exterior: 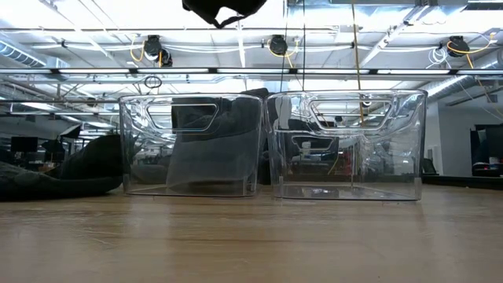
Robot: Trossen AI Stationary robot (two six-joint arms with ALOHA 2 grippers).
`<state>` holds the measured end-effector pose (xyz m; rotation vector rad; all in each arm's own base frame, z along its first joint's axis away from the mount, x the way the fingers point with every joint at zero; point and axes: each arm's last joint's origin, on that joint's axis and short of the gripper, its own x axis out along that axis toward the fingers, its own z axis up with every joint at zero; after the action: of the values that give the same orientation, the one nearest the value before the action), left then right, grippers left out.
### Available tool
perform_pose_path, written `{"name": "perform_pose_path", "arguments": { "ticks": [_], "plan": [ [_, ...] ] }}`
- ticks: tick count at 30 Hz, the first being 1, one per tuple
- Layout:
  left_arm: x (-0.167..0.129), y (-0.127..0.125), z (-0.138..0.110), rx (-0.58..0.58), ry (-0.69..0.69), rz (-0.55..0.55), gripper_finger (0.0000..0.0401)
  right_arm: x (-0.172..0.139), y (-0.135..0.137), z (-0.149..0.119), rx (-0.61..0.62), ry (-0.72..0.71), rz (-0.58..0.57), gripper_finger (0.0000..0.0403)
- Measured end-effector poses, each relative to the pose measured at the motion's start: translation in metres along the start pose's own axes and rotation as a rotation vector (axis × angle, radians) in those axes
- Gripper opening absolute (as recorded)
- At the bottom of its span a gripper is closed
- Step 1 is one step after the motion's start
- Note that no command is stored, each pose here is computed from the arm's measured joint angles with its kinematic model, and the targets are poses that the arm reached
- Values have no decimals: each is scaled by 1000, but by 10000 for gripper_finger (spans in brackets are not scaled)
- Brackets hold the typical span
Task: Pick & Place hat
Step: Put the gray cap into the left transparent bin
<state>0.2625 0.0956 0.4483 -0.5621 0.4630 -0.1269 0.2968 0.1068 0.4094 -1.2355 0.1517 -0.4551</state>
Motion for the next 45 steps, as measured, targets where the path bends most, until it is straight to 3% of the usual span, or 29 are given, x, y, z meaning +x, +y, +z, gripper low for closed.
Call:
{"name": "perform_pose_path", "arguments": {
  "ticks": [7, 12, 18, 25, 29, 35, 42, 45],
  "plan": [
    [-2, -9, 13, 32, -74, -188, 25, 0, 3, -1, 129, 16, 20, 11],
    [-5, -17, 21, 20, -84, -344, 25, 0, 2, -4, 207, 117, -13, 22],
    [-12, -16, 28, -1, -119, -388, 25, -6, 3, -5, 240, 272, -66, 24],
    [-34, -3, 35, -20, -207, -307, 25, -28, 8, 8, 326, 400, -107, 24],
    [-46, -2, 42, -4, -268, -319, 25, -44, 11, 17, 405, 431, -132, 24],
    [-61, -7, 53, 29, -320, -428, 25, -59, 13, 25, 495, 440, -152, 24],
    [-60, -11, 52, 4, -271, -481, 25, -53, 8, 19, 647, 449, -206, 5],
    [-62, -17, 50, 58, -273, -491, 25, -47, 0, 9, 705, 471, -247, 2]
  ]
}}
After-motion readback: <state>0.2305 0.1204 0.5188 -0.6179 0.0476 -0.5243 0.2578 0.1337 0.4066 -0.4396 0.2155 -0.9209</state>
